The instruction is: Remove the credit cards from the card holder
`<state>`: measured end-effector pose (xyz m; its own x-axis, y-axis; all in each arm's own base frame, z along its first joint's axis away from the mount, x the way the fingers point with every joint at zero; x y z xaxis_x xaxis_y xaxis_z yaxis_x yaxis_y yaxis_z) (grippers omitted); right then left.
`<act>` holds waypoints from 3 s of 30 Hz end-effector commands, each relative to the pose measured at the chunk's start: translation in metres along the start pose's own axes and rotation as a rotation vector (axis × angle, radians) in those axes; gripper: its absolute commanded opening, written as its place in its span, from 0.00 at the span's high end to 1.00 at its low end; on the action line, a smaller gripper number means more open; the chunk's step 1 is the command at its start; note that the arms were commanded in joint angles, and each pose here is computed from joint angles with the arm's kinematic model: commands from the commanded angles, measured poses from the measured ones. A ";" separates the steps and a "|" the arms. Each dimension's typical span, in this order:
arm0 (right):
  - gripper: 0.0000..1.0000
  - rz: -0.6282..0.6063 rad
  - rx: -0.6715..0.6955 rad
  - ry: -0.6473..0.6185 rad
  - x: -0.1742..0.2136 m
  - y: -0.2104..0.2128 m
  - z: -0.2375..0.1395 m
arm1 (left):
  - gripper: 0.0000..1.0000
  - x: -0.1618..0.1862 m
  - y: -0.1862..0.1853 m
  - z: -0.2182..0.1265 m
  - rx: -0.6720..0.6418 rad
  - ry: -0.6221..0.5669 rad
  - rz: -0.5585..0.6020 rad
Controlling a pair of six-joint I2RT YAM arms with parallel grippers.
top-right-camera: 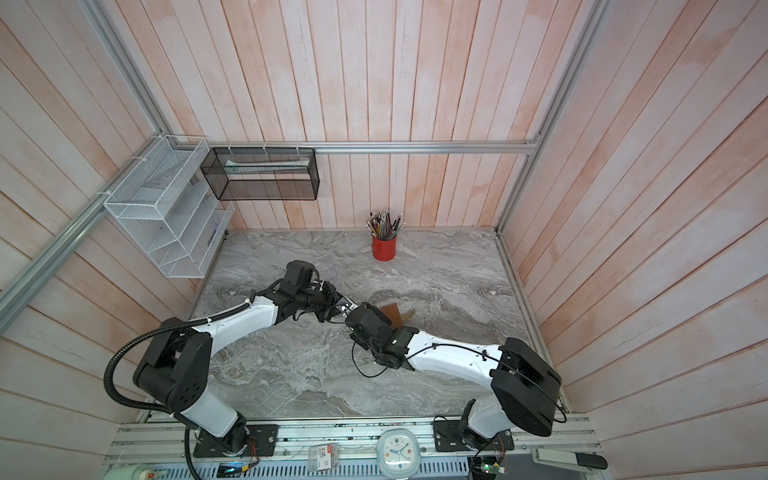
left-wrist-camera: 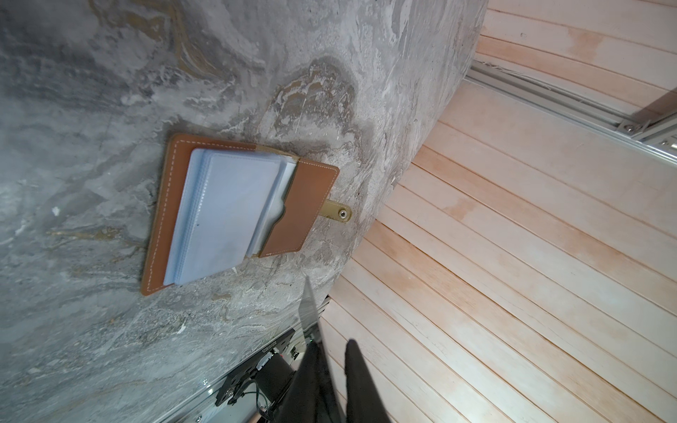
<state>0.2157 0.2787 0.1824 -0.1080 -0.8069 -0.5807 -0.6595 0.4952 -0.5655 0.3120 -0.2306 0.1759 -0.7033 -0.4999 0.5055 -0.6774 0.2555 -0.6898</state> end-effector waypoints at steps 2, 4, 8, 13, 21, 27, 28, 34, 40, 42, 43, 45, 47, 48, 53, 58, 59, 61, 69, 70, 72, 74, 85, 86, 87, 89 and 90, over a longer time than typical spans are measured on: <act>1.00 -0.012 0.034 0.004 0.002 0.001 0.001 | 0.86 -0.001 -0.004 0.000 -0.007 0.011 0.023; 1.00 -0.014 0.035 0.003 0.002 0.001 0.002 | 0.86 -0.001 -0.005 -0.001 -0.005 0.011 0.030; 0.90 -0.014 0.047 0.004 0.001 0.000 0.003 | 0.92 -0.001 -0.005 -0.001 -0.010 0.013 0.043; 0.74 0.002 0.065 -0.009 -0.002 -0.004 0.000 | 0.95 -0.004 -0.003 0.000 -0.018 0.015 0.048; 0.43 0.054 0.092 -0.067 -0.007 -0.020 -0.022 | 1.00 -0.010 -0.002 0.000 -0.015 0.010 0.041; 0.18 0.133 0.135 -0.108 -0.004 -0.035 -0.041 | 1.00 -0.016 -0.013 -0.021 0.027 -0.086 0.030; 0.15 0.151 0.134 -0.113 -0.003 -0.037 -0.044 | 1.00 -0.017 -0.016 -0.028 0.039 -0.121 0.025; 0.05 0.269 0.095 -0.137 0.000 -0.048 -0.046 | 1.00 -0.030 -0.022 -0.076 0.105 -0.358 -0.077; 0.04 0.360 0.030 -0.123 0.001 -0.058 -0.037 | 1.00 -0.040 -0.011 -0.109 0.141 -0.550 -0.297; 0.04 0.385 -0.001 -0.121 -0.001 -0.060 -0.034 | 1.00 -0.041 -0.005 -0.116 0.114 -0.599 -0.377; 0.02 0.400 -0.019 -0.117 -0.001 -0.061 -0.033 | 1.00 -0.043 -0.003 -0.119 0.111 -0.623 -0.411; 0.02 0.424 -0.051 -0.118 -0.004 -0.062 -0.029 | 1.00 -0.044 0.002 -0.120 0.125 -0.640 -0.499; 0.02 0.437 -0.082 -0.120 -0.006 -0.061 -0.026 | 1.00 -0.046 0.005 -0.118 0.181 -0.632 -0.576; 0.02 0.437 -0.088 -0.120 -0.008 -0.060 -0.024 | 1.00 -0.047 0.004 -0.116 0.207 -0.614 -0.615; 0.02 0.464 -0.115 -0.123 -0.013 -0.064 -0.016 | 1.00 -0.052 -0.021 -0.109 0.255 -0.572 -0.676; 0.02 0.526 -0.140 -0.159 -0.016 -0.079 -0.009 | 1.00 -0.055 -0.037 -0.098 0.318 -0.553 -0.798; 0.02 0.529 -0.139 -0.161 -0.017 -0.081 -0.008 | 1.00 -0.056 -0.038 -0.095 0.331 -0.549 -0.822; 0.02 0.536 -0.140 -0.166 -0.019 -0.085 -0.005 | 1.00 -0.059 -0.042 -0.087 0.336 -0.521 -0.858; 0.02 0.538 -0.167 -0.162 -0.020 -0.089 0.013 | 1.00 -0.053 -0.039 -0.049 0.325 -0.495 -0.973; 0.02 0.540 -0.172 -0.163 -0.020 -0.088 0.014 | 1.00 -0.054 -0.037 -0.045 0.331 -0.485 -0.986; 0.02 0.547 -0.181 -0.165 -0.018 -0.087 0.016 | 1.00 -0.056 -0.034 -0.039 0.360 -0.477 -1.013; 0.02 0.552 -0.182 -0.166 -0.015 -0.086 0.016 | 1.00 -0.056 -0.033 -0.038 0.395 -0.486 -1.032; 0.02 0.567 -0.189 -0.173 -0.005 -0.094 0.014 | 1.00 -0.066 -0.069 -0.043 0.487 -0.468 -1.098; 0.02 0.569 -0.189 -0.174 -0.005 -0.096 0.014 | 1.00 -0.067 -0.072 -0.045 0.480 -0.475 -1.117; 0.02 0.574 -0.196 -0.180 -0.006 -0.098 0.014 | 1.00 -0.068 -0.074 -0.046 0.477 -0.479 -1.148; 0.02 0.582 -0.213 -0.185 -0.008 -0.101 0.015 | 1.00 -0.071 -0.079 -0.049 0.496 -0.466 -1.182; 0.02 0.580 -0.220 -0.187 -0.009 -0.101 0.015 | 1.00 -0.073 -0.081 -0.051 0.494 -0.452 -1.202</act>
<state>0.2926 0.2389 0.2233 -0.3892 -0.3700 -0.8436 -0.6527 0.7570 -0.0309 0.4028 -0.1781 0.2190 0.0463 -0.8003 0.5978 -0.7323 -0.4342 -0.5246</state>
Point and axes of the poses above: each gripper's point midway between its finger pads, its own z axis out along the fingers, its own y axis along the line the jaws close on, x = y × z, the point moved 7 cm from there along -z, back along the fingers, and after that the axes turned 14 degrees about -z, right-handed, at the moved point
